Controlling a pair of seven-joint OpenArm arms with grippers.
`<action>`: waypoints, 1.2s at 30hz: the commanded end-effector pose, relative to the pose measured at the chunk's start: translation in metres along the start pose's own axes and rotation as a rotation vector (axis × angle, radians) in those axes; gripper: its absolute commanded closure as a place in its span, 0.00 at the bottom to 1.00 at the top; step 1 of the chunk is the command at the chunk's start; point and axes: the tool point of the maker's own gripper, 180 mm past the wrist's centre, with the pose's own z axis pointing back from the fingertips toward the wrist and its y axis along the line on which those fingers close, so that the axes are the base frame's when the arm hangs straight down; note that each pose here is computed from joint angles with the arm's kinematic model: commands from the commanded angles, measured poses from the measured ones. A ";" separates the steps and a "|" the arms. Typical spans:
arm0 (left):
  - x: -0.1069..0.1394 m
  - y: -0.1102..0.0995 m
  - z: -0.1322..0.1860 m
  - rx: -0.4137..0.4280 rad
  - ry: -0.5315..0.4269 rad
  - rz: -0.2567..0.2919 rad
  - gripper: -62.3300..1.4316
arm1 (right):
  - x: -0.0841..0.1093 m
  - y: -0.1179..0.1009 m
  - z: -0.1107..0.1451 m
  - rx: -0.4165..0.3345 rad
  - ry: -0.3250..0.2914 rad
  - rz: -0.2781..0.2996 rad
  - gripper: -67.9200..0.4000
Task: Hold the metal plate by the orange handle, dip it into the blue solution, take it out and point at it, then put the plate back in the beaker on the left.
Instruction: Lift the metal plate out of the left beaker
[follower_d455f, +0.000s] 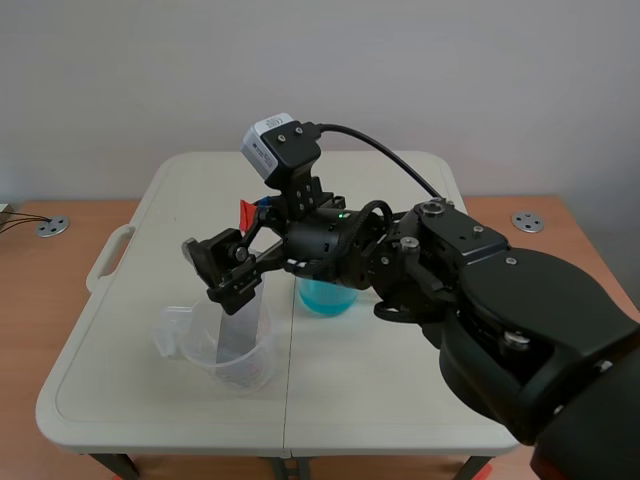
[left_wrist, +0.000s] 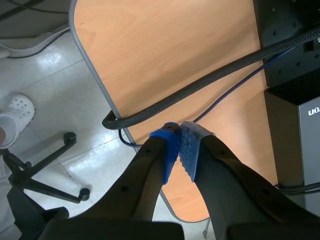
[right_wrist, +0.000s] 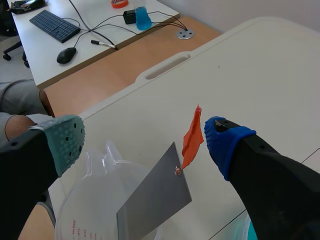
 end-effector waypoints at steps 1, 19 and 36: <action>0.000 -0.003 0.001 -0.007 -0.006 0.007 0.93 | 0.014 -0.003 -0.001 -0.002 -0.042 0.003 0.32; 0.000 -0.004 0.001 -0.010 -0.005 0.006 0.93 | 0.015 -0.002 -0.001 0.000 -0.049 0.003 0.71; 0.000 -0.004 0.001 -0.010 -0.005 0.007 0.93 | 0.011 0.047 -0.003 0.223 -0.039 0.034 0.98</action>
